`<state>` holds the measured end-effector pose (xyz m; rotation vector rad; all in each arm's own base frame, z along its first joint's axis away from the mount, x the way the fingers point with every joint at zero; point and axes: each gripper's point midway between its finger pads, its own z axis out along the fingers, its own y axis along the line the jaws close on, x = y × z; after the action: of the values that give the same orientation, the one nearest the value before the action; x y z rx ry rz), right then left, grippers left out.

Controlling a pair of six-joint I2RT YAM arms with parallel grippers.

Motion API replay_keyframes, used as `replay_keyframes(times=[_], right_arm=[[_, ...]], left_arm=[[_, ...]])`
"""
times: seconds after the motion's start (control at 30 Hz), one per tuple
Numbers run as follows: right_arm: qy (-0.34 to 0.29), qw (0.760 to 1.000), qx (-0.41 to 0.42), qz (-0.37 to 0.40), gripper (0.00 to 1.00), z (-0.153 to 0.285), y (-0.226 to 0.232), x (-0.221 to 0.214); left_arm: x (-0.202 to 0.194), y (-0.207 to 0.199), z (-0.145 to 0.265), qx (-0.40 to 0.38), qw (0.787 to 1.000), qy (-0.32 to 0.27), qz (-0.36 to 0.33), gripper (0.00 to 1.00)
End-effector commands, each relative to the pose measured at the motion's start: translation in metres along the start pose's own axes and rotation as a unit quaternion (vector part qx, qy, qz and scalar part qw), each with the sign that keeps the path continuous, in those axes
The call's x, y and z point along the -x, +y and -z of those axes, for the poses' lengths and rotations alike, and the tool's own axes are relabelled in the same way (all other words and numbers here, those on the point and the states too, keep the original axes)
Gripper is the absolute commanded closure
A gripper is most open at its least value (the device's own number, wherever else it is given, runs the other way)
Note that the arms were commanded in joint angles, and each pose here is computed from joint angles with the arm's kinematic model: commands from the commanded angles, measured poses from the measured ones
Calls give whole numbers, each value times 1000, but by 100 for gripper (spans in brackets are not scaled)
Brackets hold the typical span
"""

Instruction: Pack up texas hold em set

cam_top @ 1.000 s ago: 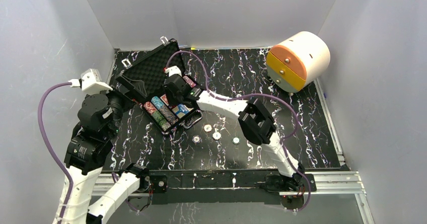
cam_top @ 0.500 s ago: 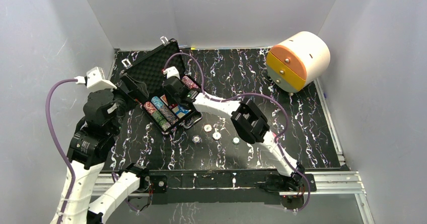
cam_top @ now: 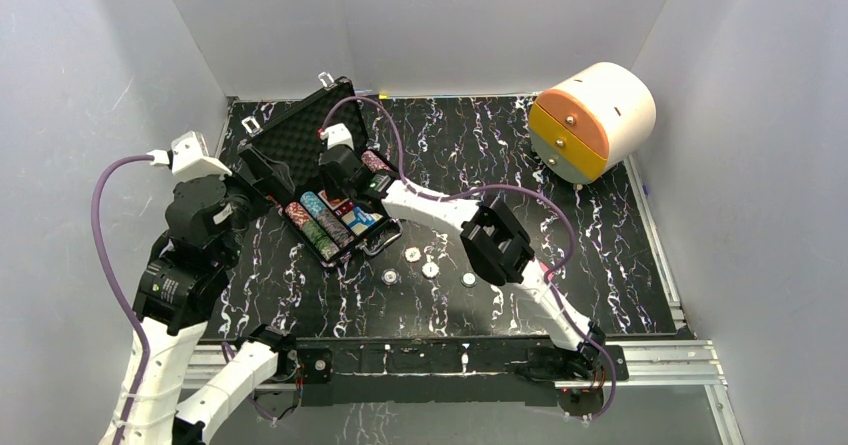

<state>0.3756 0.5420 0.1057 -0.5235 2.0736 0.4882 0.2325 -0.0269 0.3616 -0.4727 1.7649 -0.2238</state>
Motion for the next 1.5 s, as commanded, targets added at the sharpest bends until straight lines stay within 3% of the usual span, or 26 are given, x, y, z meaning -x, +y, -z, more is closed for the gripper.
replay_keyframes(times=[0.0,0.1,0.43,0.57,0.63,0.8,0.9,1.1,1.2,1.37,1.47], right_arm=[[-67,997,17,-37,45,53,5,83],[-57,997,9,-59,42,77,-17,92],[57,979,-100,-167,28,159,-171,20],[90,969,-156,-167,7,183,-217,-22],[113,968,-174,-144,5,186,-231,-41],[171,958,-193,-122,17,168,-250,-68],[206,946,-216,-123,35,160,-260,-86],[201,953,-189,-124,50,147,-256,-100],[185,961,-169,-115,75,139,-251,-90],[179,965,-158,-112,76,127,-248,-82],[196,960,-165,-114,71,122,-250,-92]], left_arm=[[9,-6,4,-11,1000,-7,3,2],[3,-9,4,-22,1000,3,8,2],[-26,-24,-2,-67,997,49,10,2],[-39,-33,-7,-89,993,71,15,2],[-45,-35,-10,-92,992,80,17,2],[-55,-34,-16,-87,992,93,18,2],[-60,-33,-20,-83,992,97,21,2],[-66,-29,-23,-74,992,102,24,2],[-69,-28,-25,-69,992,105,24,2],[-73,-27,-29,-62,992,111,23,2],[-74,-26,-29,-61,992,111,22,2]])
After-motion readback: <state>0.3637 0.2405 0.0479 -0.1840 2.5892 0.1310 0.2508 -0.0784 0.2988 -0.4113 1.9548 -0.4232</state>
